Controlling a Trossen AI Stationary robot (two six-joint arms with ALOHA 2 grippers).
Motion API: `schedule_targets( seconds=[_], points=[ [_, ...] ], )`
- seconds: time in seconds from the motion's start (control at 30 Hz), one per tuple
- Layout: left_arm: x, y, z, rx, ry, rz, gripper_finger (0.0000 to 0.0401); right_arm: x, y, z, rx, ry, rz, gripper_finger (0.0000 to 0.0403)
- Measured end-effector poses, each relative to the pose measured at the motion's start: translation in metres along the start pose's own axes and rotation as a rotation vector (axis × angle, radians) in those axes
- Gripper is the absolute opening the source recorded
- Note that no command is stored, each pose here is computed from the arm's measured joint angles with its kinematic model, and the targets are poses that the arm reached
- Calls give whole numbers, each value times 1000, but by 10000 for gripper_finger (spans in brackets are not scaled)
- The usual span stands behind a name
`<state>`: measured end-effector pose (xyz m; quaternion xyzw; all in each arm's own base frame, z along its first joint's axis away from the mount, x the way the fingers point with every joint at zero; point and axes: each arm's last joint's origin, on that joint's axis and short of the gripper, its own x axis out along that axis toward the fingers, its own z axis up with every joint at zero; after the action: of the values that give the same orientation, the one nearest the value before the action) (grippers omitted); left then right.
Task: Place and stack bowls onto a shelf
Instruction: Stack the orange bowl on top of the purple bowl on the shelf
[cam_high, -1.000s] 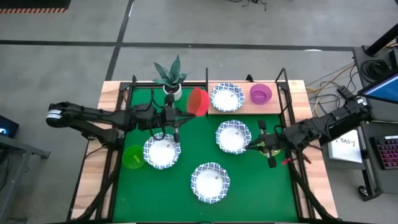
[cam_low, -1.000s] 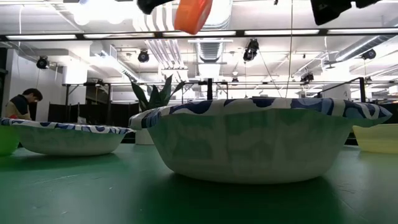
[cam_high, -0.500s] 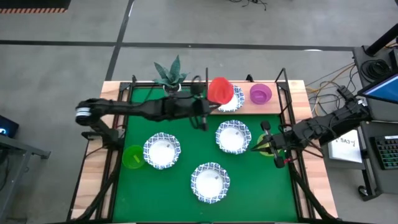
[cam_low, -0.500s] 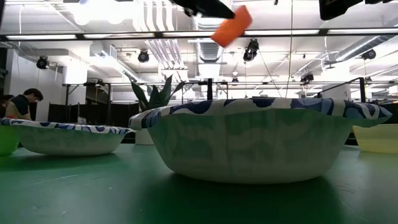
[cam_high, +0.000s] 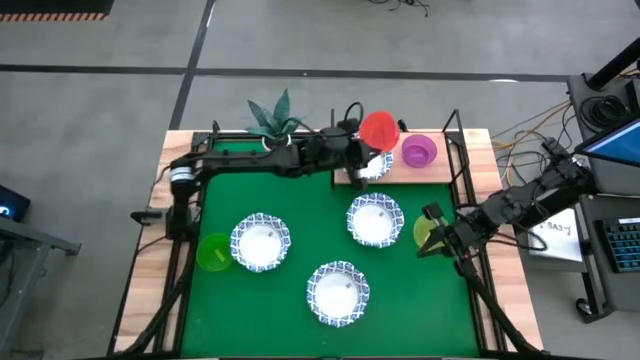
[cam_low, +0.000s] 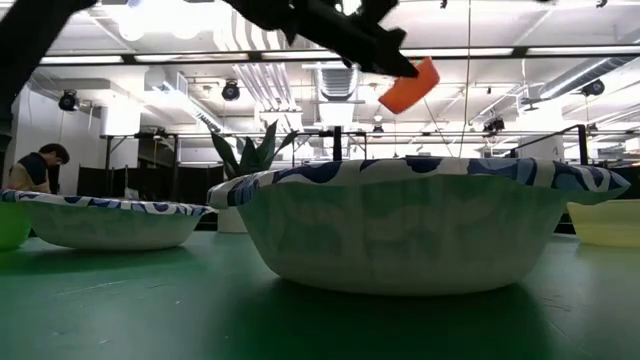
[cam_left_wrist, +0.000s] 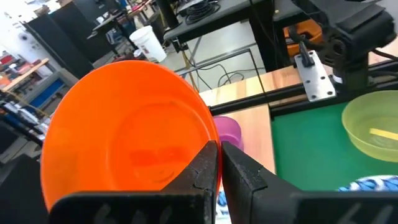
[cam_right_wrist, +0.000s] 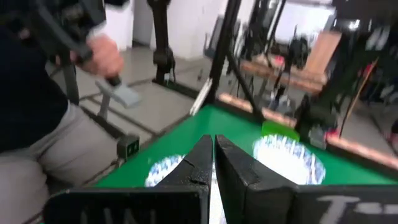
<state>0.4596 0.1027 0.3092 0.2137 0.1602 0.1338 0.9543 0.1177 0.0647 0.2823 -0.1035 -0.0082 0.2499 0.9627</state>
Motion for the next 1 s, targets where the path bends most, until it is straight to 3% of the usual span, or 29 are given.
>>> schedule_targets(
  seconds=[0.53, 1.0],
  points=[
    [90, -1, -12, -6, 2, -14, 0, 1, 8, 3, -42, -36, 57, 9],
    [114, 3, -29, -46, 39, -62, 0, 2, 9, 0, -38, -30, 58, 9]
  ],
)
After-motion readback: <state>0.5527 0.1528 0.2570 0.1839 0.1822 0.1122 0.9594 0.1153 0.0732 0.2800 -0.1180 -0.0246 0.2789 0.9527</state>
